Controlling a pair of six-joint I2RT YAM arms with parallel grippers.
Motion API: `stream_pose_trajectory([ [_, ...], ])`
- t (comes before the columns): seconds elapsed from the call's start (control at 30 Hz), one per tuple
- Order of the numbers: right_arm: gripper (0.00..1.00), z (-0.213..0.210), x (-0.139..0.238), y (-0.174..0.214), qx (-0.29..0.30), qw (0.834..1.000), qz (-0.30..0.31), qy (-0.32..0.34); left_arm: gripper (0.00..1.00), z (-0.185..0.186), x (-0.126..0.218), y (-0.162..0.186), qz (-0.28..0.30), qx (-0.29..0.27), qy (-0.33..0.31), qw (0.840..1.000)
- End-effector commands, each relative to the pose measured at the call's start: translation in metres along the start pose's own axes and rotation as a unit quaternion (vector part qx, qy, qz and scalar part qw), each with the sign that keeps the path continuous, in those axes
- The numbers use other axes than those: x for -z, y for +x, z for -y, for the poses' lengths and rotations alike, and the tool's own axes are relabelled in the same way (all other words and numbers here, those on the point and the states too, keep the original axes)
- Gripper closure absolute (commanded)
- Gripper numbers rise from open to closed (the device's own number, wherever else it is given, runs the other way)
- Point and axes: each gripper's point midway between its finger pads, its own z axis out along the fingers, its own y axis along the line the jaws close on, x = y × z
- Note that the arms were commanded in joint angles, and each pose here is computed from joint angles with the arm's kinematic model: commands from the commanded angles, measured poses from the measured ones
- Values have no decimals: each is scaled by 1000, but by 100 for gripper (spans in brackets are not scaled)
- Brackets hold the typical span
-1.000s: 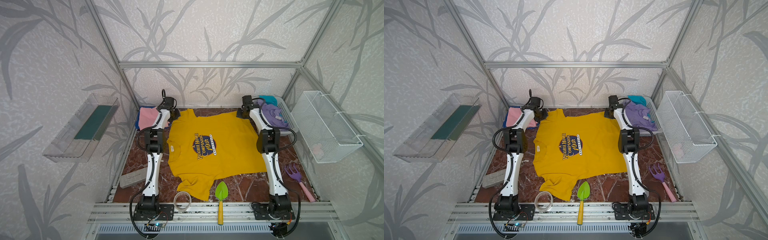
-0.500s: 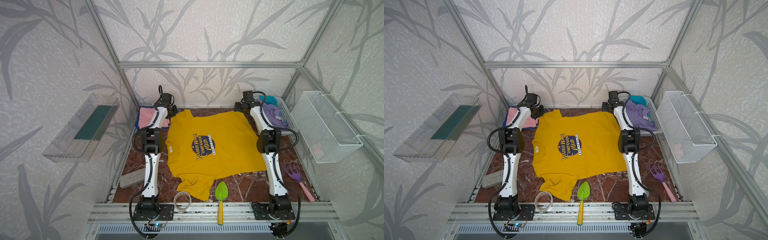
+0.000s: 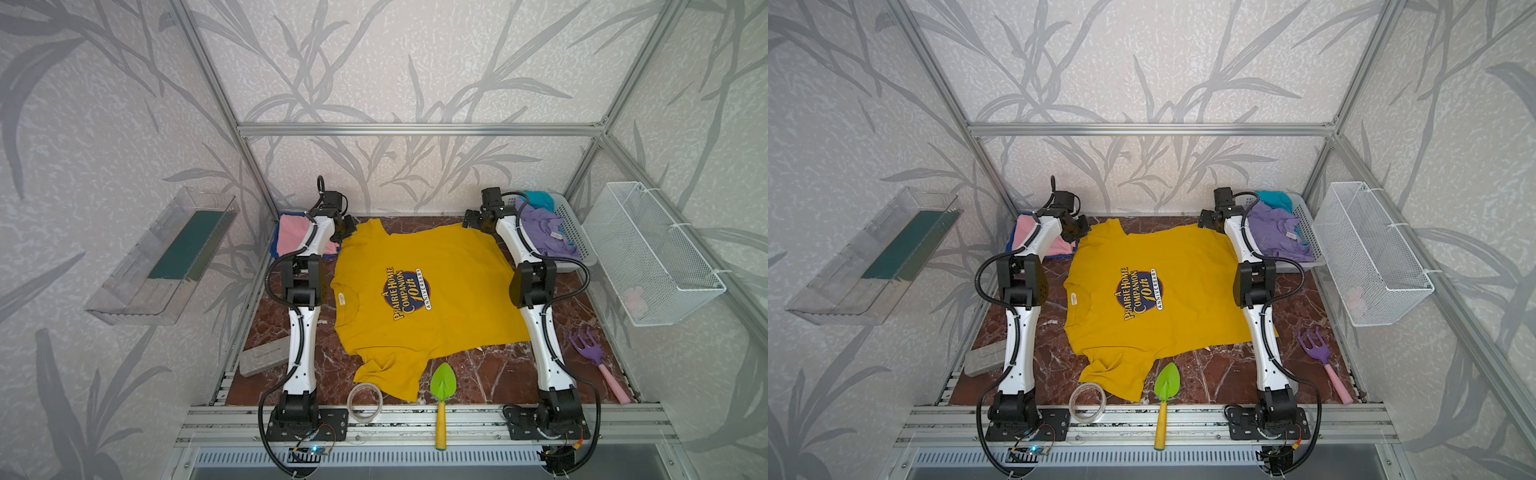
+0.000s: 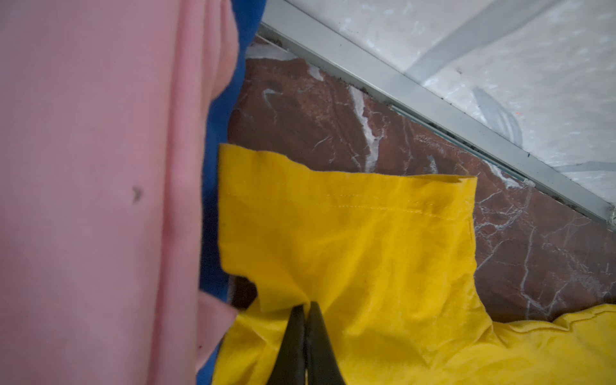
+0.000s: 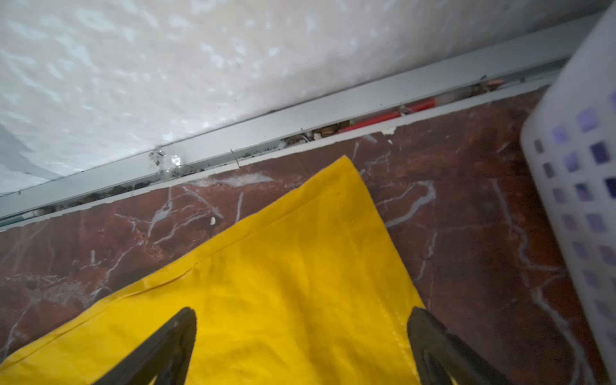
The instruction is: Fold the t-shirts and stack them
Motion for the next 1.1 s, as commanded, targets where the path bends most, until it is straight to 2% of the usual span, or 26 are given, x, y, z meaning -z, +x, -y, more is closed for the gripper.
stream_pose_trajectory([
  [0.0, 1, 22, -14, 27, -29, 998, -40, 47, 100, 16, 31, -15, 23, -5, 20, 1000],
  [0.1, 1, 17, -23, 43, -35, 997, -60, 37, 100, 16, 31, -13, 20, -5, 22, 1000],
  [0.2, 0, -15, -27, 57, -24, 997, -79, -12, 100, 17, 30, -13, 20, -2, 26, 999],
  [0.33, 10, -42, -25, 65, 9, 997, -75, -21, 100, 20, 30, -13, 19, 3, 35, 999],
  [0.37, 16, -43, -26, 66, 6, 997, -75, -21, 100, 21, 29, -13, 19, 2, 36, 999],
  [0.4, 29, -41, -27, 66, 2, 997, -75, -18, 100, 21, 29, -12, 17, 2, 37, 999],
  [0.47, 66, -34, -28, 64, -3, 997, -72, -9, 100, 22, 30, -12, 16, 1, 39, 999],
  [0.5, 76, -31, -27, 62, -4, 998, -68, -4, 100, 22, 30, -11, 15, -1, 39, 999],
  [0.53, 79, -28, -27, 60, -5, 998, -66, -3, 100, 21, 30, -10, 14, -2, 38, 999],
  [0.8, 84, -10, -7, 11, -16, 1000, -5, -21, 100, 19, 35, -12, 14, -10, 34, 999],
  [0.97, 85, 30, 14, -12, -18, 1000, 11, 23, 100, 11, 49, -24, 30, -7, 25, 999],
  [1.07, 80, 44, 20, -12, -21, 999, 2, 32, 100, 5, 53, -31, 40, -2, 20, 999],
])
